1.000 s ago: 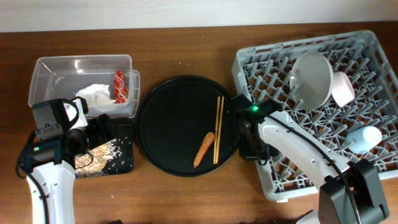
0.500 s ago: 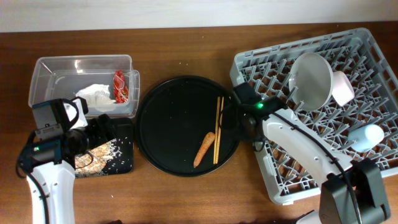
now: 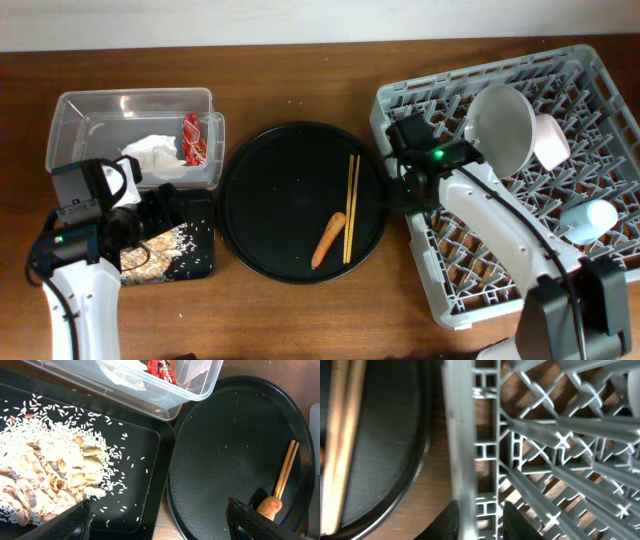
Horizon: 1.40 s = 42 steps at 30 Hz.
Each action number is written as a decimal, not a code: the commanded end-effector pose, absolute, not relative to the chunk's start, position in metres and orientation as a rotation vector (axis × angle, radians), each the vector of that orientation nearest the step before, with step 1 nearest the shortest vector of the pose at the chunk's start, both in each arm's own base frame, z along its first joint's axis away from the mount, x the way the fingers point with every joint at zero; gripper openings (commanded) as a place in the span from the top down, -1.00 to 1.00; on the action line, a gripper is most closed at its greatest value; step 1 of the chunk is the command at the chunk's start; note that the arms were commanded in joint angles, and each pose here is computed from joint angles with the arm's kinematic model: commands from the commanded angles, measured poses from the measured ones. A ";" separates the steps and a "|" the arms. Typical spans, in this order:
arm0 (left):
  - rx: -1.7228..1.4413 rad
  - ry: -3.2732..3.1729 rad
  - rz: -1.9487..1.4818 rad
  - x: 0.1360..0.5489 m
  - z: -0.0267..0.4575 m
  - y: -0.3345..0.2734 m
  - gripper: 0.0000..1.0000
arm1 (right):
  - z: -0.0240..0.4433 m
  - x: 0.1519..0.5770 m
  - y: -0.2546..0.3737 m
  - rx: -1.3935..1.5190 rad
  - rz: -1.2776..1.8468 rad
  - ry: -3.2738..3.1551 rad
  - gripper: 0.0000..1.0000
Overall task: Sort waste into correct bins and load items into the dishwasher rack
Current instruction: 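Grasp the carrot with the left gripper and drop it onto the small black tray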
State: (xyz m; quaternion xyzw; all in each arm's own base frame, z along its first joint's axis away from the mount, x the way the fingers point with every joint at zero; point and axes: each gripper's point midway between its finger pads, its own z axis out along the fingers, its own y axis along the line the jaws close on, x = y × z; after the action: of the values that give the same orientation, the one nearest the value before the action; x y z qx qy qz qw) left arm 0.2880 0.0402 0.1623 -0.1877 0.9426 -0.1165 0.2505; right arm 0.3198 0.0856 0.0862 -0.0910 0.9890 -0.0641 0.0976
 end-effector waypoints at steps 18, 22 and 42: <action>-0.521 2.561 -0.327 0.289 0.164 0.041 -0.74 | 0.089 0.369 0.103 -0.202 -0.079 2.746 0.34; -0.521 2.560 -0.327 0.289 0.164 0.041 -0.83 | 0.159 0.377 0.111 -0.182 0.023 2.578 -0.20; 1.088 2.530 -0.114 0.309 0.035 -0.219 -0.82 | 0.168 0.301 -0.037 0.514 0.043 2.781 -0.64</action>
State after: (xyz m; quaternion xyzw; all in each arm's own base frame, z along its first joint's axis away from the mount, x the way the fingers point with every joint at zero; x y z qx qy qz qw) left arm 0.3125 -0.2165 0.0540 0.3509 0.9100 -0.0793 0.2063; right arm 0.3016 -0.0361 0.1648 0.1890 0.9704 0.0191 0.1494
